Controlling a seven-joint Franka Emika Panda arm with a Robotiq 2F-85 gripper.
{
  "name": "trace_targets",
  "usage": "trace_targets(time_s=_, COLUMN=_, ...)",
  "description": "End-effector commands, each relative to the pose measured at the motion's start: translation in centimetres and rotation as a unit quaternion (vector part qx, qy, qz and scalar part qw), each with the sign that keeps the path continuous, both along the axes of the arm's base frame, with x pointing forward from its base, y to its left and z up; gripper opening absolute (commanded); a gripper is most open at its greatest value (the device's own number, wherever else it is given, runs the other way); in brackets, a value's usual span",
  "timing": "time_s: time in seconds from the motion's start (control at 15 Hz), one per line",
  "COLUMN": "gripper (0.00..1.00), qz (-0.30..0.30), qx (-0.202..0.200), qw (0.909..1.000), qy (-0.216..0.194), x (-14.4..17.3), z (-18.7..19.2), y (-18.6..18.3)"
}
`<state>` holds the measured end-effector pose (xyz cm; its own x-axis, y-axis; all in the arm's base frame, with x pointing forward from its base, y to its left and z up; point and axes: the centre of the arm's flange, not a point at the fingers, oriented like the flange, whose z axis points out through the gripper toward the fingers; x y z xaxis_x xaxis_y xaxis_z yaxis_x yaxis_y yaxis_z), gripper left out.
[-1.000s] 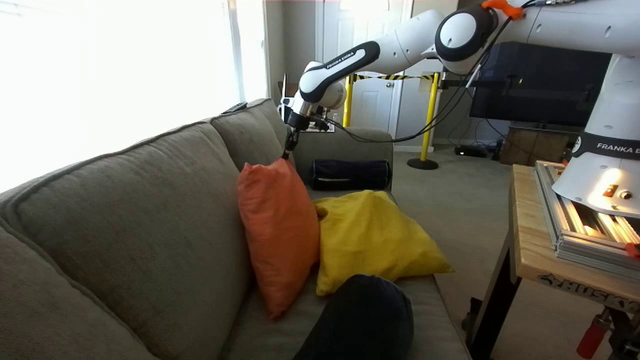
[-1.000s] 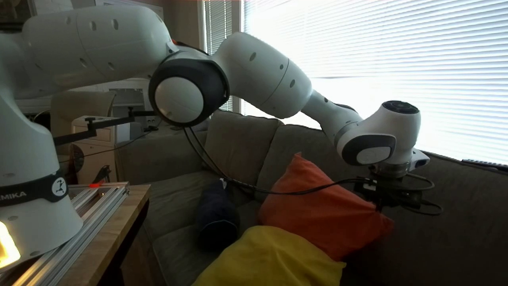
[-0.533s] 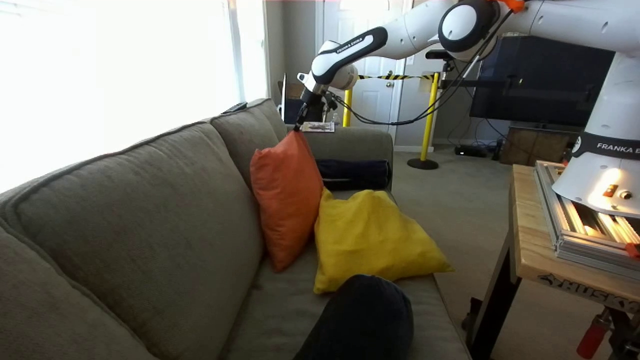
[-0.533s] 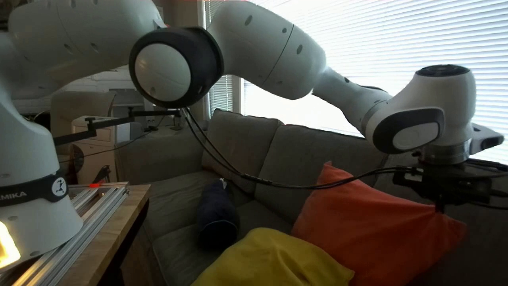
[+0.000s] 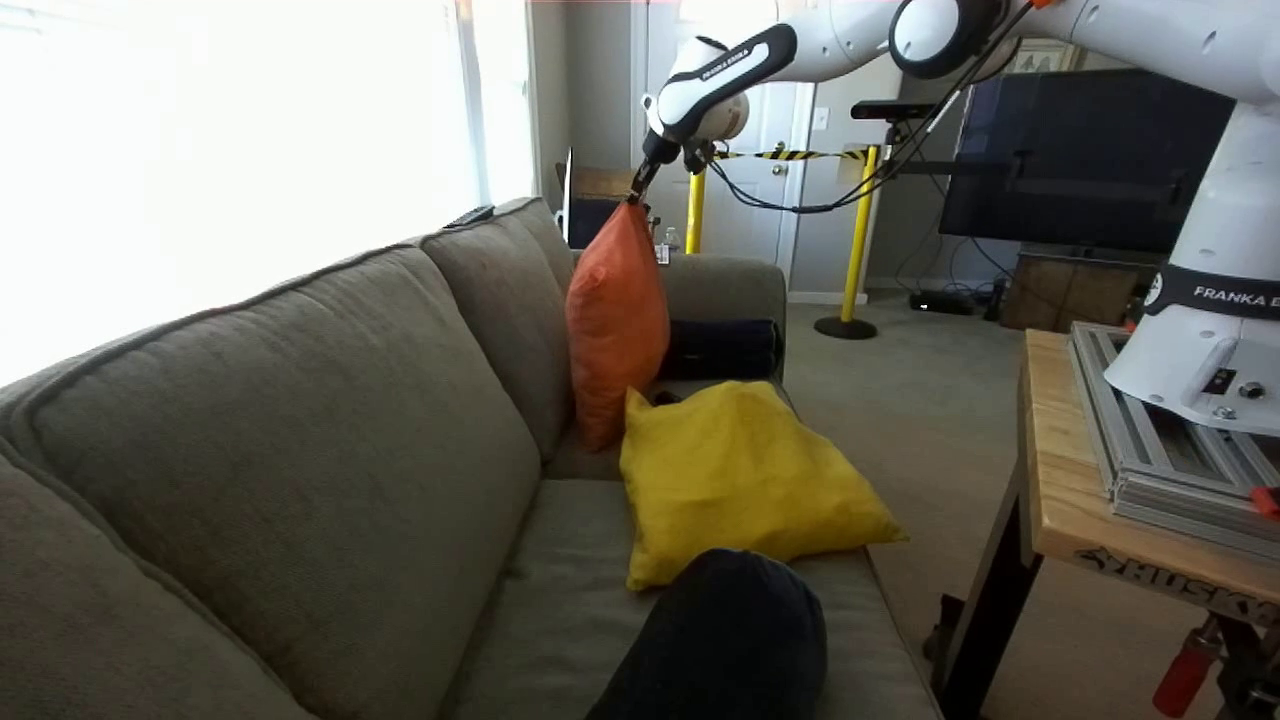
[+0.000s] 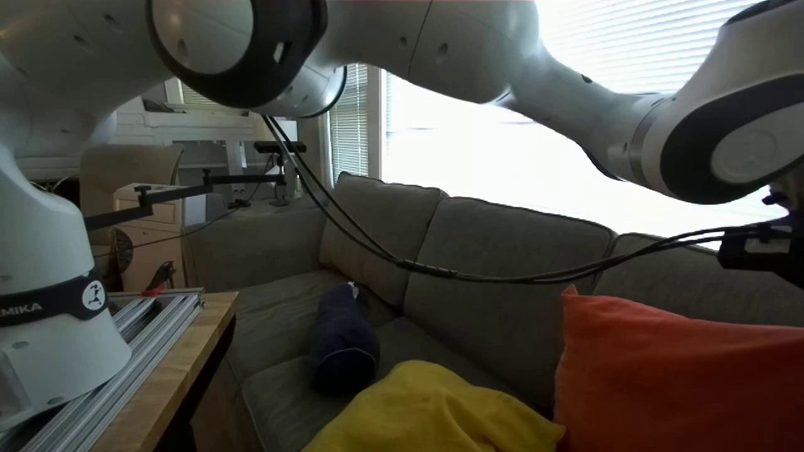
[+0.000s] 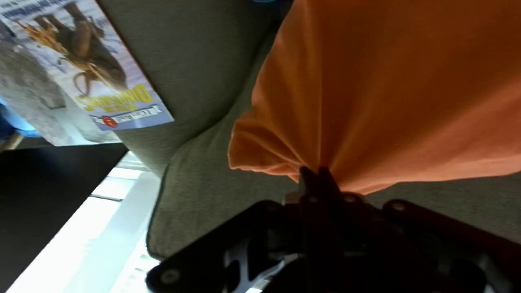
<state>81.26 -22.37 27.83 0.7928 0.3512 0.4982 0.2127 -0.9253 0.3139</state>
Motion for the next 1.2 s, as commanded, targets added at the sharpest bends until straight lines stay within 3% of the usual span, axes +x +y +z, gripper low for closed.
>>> trace_targets(time_s=0.0, gripper=0.01, qz=-0.056, qx=-0.025, qw=0.9981, qy=-0.004, x=-4.6, z=1.6, y=-1.6)
trace_targets(time_s=0.47, gripper=0.01, qz=-0.129, qx=-0.047, qw=0.9905, qy=0.014, x=-6.1, z=0.5, y=-3.6)
trace_targets(time_s=0.53, gripper=0.28, qz=-0.138, qx=-0.047, qw=0.9892, qy=0.019, x=-6.1, z=0.2, y=-3.7)
trace_targets(time_s=0.6, gripper=0.29, qz=-0.141, qx=-0.042, qw=0.9889, qy=0.021, x=-6.0, z=-0.1, y=-3.6)
trace_targets(time_s=0.8, gripper=0.47, qz=-0.140, qx=-0.030, qw=0.9895, qy=0.024, x=-5.3, z=-0.5, y=-1.9)
trace_targets(time_s=1.13, gripper=0.84, qz=-0.081, qx=0.076, qw=0.9925, qy=0.051, x=-3.0, z=-1.6, y=7.2)
